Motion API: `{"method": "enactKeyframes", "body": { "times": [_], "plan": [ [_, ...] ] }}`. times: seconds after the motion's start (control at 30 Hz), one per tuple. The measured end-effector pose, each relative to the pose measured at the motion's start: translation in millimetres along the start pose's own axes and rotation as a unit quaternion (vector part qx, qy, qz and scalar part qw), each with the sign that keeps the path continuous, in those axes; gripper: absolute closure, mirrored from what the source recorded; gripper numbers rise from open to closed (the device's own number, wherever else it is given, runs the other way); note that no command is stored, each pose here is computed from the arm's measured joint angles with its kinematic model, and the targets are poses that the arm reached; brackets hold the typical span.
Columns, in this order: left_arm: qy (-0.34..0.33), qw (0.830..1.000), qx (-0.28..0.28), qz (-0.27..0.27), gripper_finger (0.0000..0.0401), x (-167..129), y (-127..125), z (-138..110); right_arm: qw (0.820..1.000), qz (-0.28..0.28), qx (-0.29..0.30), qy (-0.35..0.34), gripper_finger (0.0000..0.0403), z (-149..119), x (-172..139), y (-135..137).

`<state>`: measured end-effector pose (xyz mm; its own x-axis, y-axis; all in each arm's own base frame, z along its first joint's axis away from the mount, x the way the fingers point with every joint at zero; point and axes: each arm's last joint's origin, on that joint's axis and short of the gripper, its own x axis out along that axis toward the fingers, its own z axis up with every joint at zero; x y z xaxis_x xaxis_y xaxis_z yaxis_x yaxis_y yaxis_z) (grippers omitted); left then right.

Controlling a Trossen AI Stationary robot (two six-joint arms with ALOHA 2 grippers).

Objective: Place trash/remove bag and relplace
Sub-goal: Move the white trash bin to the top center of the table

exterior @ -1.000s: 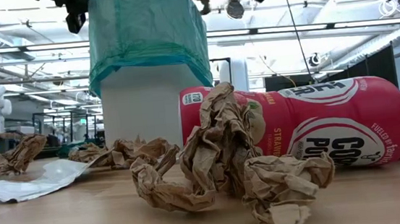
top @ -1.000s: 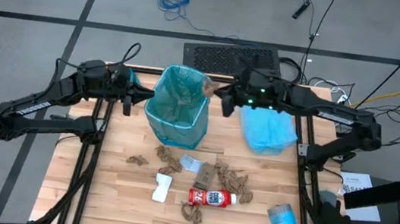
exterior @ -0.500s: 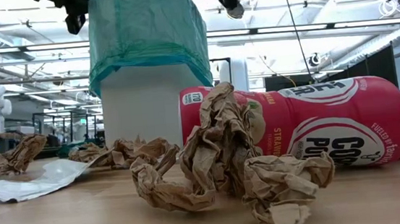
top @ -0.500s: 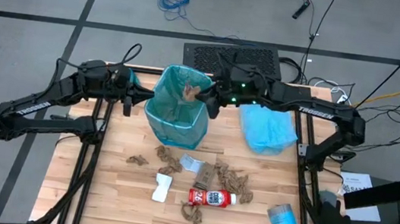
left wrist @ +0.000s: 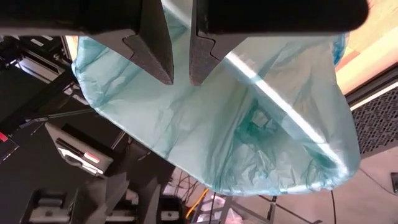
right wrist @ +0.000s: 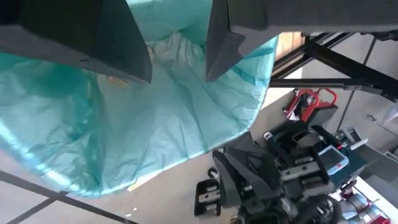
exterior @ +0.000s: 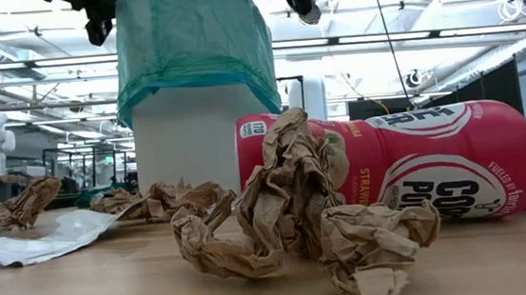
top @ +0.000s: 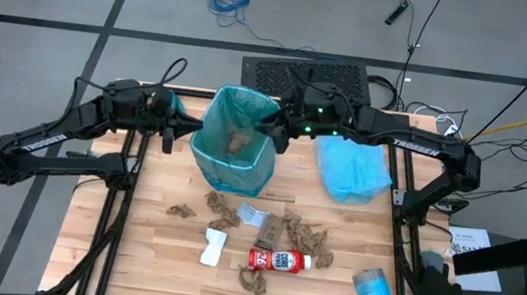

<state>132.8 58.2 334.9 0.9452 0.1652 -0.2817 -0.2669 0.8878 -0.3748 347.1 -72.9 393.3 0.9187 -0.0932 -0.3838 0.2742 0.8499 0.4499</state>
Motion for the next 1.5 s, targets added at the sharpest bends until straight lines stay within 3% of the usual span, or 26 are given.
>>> {"method": "enactKeyframes", "body": {
  "times": [0.23,0.47,0.6,0.7,0.9,1.07,1.3,1.5],
  "plan": [
    [0.027,0.999,0.004,0.041,0.0351,-10,2,-9,0.999,-0.027,-0.009,0.033,0.027,-3,-14,-5],
    [-0.011,0.996,0.009,0.088,0.0351,-21,5,-6,0.999,-0.032,-0.012,0.042,0.0272,-4,-15,-7],
    [0.1,0.982,-0.018,0.161,0.0351,-28,13,-30,0.999,-0.031,-0.012,0.042,0.0273,-4,-19,-6],
    [0.157,0.97,-0.03,0.182,0.0351,-24,20,-46,0.999,-0.031,-0.013,0.038,0.0273,-2,-22,-6],
    [0.125,0.981,-0.049,0.142,0.0351,-5,25,-52,0.999,-0.039,-0.021,0.025,0.0273,1,-27,-6],
    [0.094,0.991,-0.063,0.066,0.0351,15,25,-45,0.999,-0.04,-0.019,0.023,0.0273,2,-28,-7],
    [0.112,0.992,-0.064,-0.005,0.0351,39,20,-44,0.998,-0.045,-0.013,0.038,0.0273,-1,-28,-8],
    [0.123,0.99,-0.054,-0.033,0.0351,63,16,-46,0.998,-0.048,-0.013,0.05,0.0273,-4,-31,-8]
  ]
}}
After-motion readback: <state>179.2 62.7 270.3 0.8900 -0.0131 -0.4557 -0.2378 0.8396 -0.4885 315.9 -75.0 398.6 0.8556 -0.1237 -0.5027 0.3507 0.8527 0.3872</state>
